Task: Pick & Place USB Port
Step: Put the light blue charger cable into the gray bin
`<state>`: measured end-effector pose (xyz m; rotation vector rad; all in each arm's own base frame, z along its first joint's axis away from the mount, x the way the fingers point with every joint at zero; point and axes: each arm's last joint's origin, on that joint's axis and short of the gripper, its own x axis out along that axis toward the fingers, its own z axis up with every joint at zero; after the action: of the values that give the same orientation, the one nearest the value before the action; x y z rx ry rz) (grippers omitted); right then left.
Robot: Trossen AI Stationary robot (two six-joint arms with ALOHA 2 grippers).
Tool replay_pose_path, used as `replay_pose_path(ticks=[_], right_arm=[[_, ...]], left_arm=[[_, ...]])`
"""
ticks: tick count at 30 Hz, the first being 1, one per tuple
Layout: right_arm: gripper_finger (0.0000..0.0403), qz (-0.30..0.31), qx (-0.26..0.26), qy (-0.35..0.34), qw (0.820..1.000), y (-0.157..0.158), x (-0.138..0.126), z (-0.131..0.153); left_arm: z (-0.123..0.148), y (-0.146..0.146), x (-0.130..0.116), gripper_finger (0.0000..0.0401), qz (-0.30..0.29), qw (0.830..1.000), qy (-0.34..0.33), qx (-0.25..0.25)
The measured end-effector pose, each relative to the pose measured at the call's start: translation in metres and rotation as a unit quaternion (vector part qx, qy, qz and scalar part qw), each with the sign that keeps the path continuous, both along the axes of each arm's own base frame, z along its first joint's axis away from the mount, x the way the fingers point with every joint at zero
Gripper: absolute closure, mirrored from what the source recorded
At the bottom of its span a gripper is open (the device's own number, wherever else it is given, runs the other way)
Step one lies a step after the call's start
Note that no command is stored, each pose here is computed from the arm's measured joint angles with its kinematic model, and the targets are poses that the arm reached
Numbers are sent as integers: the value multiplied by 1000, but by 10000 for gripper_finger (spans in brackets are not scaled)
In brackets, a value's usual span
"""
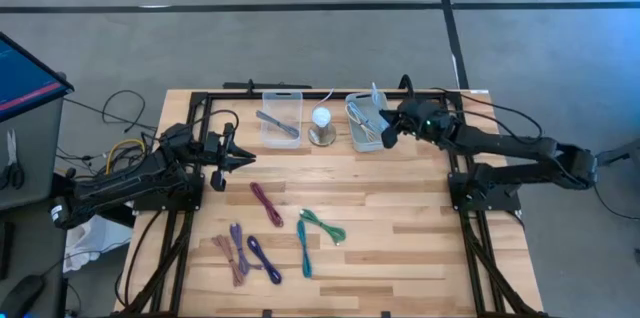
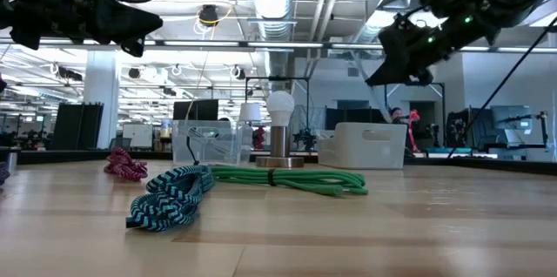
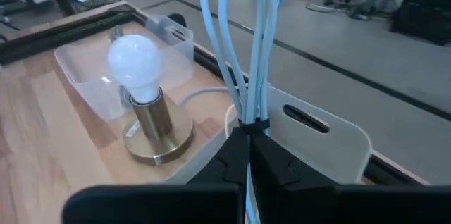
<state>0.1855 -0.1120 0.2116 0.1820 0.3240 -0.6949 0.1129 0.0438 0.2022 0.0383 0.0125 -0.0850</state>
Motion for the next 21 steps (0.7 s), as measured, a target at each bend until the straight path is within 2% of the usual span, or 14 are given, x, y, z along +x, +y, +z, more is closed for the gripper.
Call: replay_pose_path(ticks=[6, 14, 21], right_arm=[[403, -2, 32, -4, 999, -22, 7, -19], [403, -20, 94, 37, 995, -39, 10, -53], [401, -22, 100, 31, 994, -49, 11, -59]], left_arm=[[0, 0, 0, 357, 1, 1000, 0, 0], [0, 0, 0, 357, 1, 1000, 0, 0], [0, 0, 0, 357, 1, 1000, 1, -1]])
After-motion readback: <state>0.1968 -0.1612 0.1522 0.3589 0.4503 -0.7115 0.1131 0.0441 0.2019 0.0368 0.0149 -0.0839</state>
